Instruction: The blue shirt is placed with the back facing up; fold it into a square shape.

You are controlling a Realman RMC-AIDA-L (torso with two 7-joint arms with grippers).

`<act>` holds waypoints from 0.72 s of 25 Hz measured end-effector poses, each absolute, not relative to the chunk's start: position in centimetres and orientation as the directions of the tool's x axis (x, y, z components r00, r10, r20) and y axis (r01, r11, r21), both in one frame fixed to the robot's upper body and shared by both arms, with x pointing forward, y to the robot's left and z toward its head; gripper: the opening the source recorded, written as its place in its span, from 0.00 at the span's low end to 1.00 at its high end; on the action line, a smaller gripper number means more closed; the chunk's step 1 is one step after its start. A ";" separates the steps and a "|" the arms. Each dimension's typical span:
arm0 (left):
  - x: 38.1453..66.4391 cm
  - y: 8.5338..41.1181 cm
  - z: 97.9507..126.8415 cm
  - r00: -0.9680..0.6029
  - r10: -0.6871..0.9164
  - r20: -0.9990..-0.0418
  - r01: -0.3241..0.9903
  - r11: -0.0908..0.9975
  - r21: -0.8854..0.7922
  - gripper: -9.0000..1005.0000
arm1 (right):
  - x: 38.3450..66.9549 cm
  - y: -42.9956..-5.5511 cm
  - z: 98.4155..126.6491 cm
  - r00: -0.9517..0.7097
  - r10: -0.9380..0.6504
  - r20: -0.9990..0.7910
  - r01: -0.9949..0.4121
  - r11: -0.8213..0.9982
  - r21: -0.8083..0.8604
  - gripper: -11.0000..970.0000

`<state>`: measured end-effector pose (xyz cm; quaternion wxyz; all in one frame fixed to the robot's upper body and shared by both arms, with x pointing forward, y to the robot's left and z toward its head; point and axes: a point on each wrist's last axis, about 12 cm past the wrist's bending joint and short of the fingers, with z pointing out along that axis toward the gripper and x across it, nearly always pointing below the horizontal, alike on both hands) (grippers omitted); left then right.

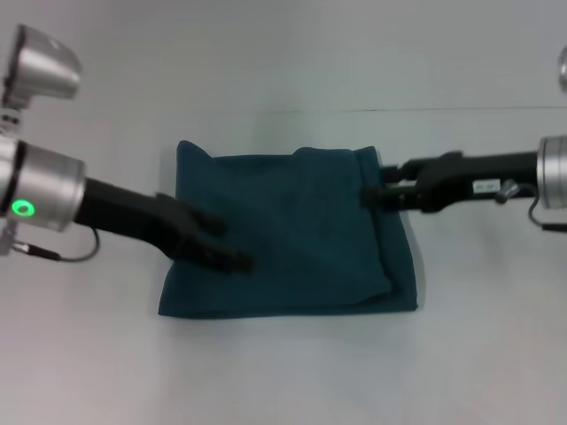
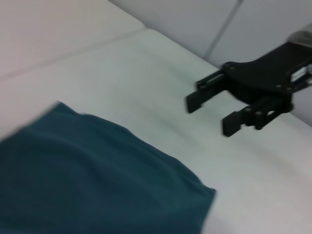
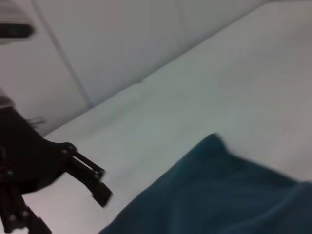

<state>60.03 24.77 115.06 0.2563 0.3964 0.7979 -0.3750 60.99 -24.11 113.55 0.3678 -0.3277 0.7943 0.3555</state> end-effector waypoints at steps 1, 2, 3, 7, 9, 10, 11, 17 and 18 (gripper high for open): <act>59.9 24.4 114.8 -0.555 0.450 -0.699 0.826 0.392 -0.404 0.90 | 60.7 -24.0 113.2 -0.519 -0.261 -0.814 -0.785 0.522 0.334 0.71; 59.8 24.1 114.7 -0.555 0.455 -0.696 0.827 0.388 -0.406 0.93 | 60.6 -24.0 113.0 -0.523 -0.260 -0.812 -0.785 0.519 0.339 0.71; 59.8 24.0 114.6 -0.555 0.456 -0.696 0.828 0.387 -0.407 0.93 | 60.5 -24.1 112.8 -0.526 -0.257 -0.811 -0.782 0.520 0.343 0.71; 60.1 24.0 114.9 -0.556 0.442 -0.704 0.824 0.400 -0.401 0.93 | 60.2 -24.5 112.6 -0.535 -0.247 -0.808 -0.774 0.526 0.352 0.71; 60.3 24.0 115.0 -0.558 0.441 -0.703 0.823 0.405 -0.399 0.93 | 60.2 -24.5 112.6 -0.536 -0.248 -0.807 -0.774 0.525 0.354 0.71; 60.3 24.0 115.1 -0.560 0.440 -0.702 0.821 0.408 -0.399 0.93 | 60.2 -24.5 112.6 -0.537 -0.248 -0.807 -0.775 0.523 0.355 0.71; 60.4 24.1 115.1 -0.563 0.435 -0.702 0.818 0.412 -0.401 0.93 | 60.2 -24.6 112.6 -0.537 -0.247 -0.807 -0.775 0.523 0.356 0.71; 60.3 24.4 115.1 -0.573 0.410 -0.710 0.809 0.423 -0.409 0.93 | 60.1 -24.8 112.6 -0.537 -0.240 -0.809 -0.772 0.526 0.357 0.71; 60.2 24.4 115.0 -0.572 0.409 -0.711 0.809 0.420 -0.410 0.93 | 60.1 -24.8 112.6 -0.537 -0.238 -0.809 -0.772 0.526 0.357 0.71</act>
